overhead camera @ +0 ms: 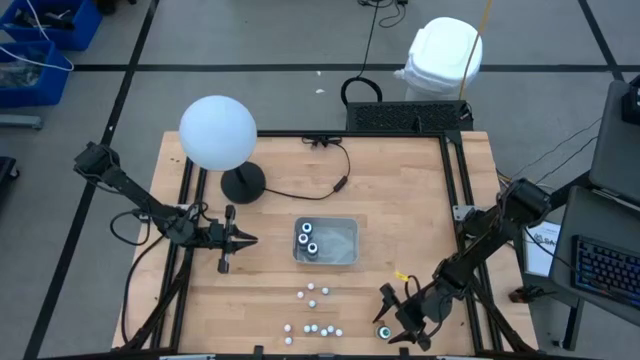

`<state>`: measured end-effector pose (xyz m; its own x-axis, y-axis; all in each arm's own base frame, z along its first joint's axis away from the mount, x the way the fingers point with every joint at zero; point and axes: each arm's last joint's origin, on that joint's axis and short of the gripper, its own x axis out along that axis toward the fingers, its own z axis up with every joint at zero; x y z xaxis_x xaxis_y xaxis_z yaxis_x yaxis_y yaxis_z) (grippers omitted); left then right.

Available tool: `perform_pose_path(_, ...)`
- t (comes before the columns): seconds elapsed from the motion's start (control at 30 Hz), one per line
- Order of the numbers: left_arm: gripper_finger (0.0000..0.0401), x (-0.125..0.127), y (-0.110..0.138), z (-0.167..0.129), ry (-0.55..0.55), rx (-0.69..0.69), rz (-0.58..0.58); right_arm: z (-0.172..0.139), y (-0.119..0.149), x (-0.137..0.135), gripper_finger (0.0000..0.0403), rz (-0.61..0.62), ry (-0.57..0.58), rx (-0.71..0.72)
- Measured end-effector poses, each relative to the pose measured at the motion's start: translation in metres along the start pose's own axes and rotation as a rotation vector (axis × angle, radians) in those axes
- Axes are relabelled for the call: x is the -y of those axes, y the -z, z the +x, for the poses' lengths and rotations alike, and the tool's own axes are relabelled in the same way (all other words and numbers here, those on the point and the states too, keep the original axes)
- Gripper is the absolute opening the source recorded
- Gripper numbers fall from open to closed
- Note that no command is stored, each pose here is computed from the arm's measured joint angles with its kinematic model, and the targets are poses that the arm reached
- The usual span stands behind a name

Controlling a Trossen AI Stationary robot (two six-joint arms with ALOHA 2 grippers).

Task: Pick & Place food coloring
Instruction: Put the big green food coloring bottle into the gray bin

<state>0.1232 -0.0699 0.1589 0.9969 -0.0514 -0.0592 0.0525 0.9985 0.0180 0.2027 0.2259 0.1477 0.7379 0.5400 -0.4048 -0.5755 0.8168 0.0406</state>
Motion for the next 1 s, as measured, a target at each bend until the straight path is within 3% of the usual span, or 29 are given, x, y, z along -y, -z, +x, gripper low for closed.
perform_pose_path(0.33, 0.0037, 0.000, 0.000, 0.000, 0.000, -0.001, 0.000, 0.001, 0.001, 0.000, 0.0221, 0.000, -0.003, 0.003)
perform_pose_path(0.7, 0.0037, 0.000, 0.000, 0.000, 0.001, -0.001, -0.003, 0.001, 0.004, 0.000, 0.0111, -0.003, 0.001, -0.038)
perform_pose_path(0.87, 0.0037, 0.000, 0.000, 0.000, 0.001, -0.001, -0.003, 0.000, 0.001, 0.000, 0.0110, -0.069, -0.003, -0.010)
perform_pose_path(1.0, 0.0037, 0.000, 0.000, 0.000, 0.001, -0.001, -0.003, -0.010, -0.026, 0.010, 0.0110, -0.110, 0.027, 0.044)
